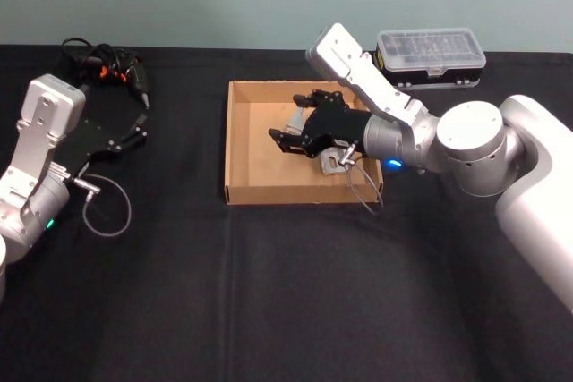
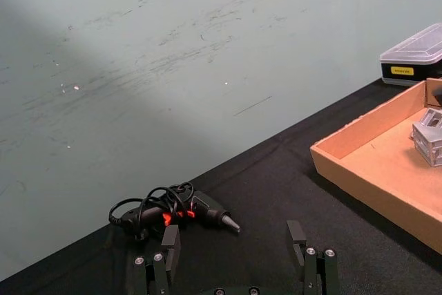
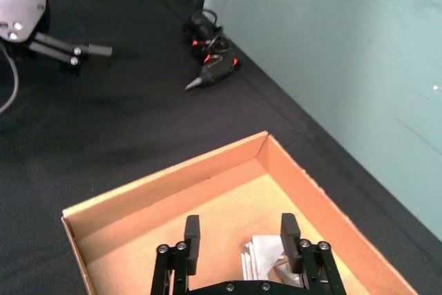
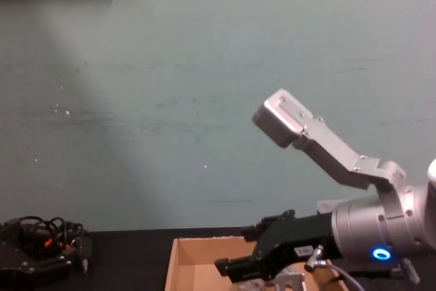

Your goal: Use one hand to pick up the angle iron from the table and place it into the box.

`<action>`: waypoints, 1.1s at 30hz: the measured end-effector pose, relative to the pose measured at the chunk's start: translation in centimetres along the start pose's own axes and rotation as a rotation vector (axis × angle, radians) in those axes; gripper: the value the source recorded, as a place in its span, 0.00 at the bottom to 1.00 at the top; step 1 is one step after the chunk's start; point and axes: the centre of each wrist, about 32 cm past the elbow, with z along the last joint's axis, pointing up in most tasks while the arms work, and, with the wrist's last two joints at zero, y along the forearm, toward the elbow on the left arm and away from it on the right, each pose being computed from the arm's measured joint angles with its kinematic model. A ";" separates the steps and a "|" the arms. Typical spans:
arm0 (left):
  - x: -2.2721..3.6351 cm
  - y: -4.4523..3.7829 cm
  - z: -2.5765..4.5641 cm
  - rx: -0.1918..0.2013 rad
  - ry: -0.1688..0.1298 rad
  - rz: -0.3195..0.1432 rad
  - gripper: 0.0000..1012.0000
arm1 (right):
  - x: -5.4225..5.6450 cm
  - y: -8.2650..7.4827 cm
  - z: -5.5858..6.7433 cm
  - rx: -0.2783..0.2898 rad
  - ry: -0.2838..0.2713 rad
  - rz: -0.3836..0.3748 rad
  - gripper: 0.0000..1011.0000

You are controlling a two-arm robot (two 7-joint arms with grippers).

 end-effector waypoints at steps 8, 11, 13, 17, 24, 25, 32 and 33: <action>0.00 0.00 0.00 0.000 0.000 0.000 0.99 | 0.5 -1.8 1.7 0.086 -0.004 -0.065 0.93; 0.00 0.00 0.00 0.000 0.000 0.000 0.99 | 0.8 -3.0 2.2 0.122 0.000 -0.113 0.99; 0.00 0.00 0.00 0.000 0.000 0.000 0.99 | 1.0 -4.1 2.3 0.146 0.007 -0.159 0.99; 0.00 0.00 0.00 0.000 0.000 0.000 0.99 | 1.3 -5.9 2.1 0.167 0.018 -0.233 0.99; 0.00 0.00 0.00 0.000 0.000 0.000 0.99 | 1.3 -9.5 0.6 0.147 0.057 -0.382 0.99; 0.00 0.00 0.00 0.000 0.000 0.000 0.99 | 1.3 -9.8 0.4 0.142 0.062 -0.398 0.99; 0.00 0.00 0.00 0.000 0.000 0.000 0.99 | 0.5 -12.5 -1.7 0.075 0.112 -0.512 0.99; 0.00 0.00 0.00 0.000 0.000 0.000 0.99 | 0.3 -12.9 -2.1 0.058 0.123 -0.529 0.99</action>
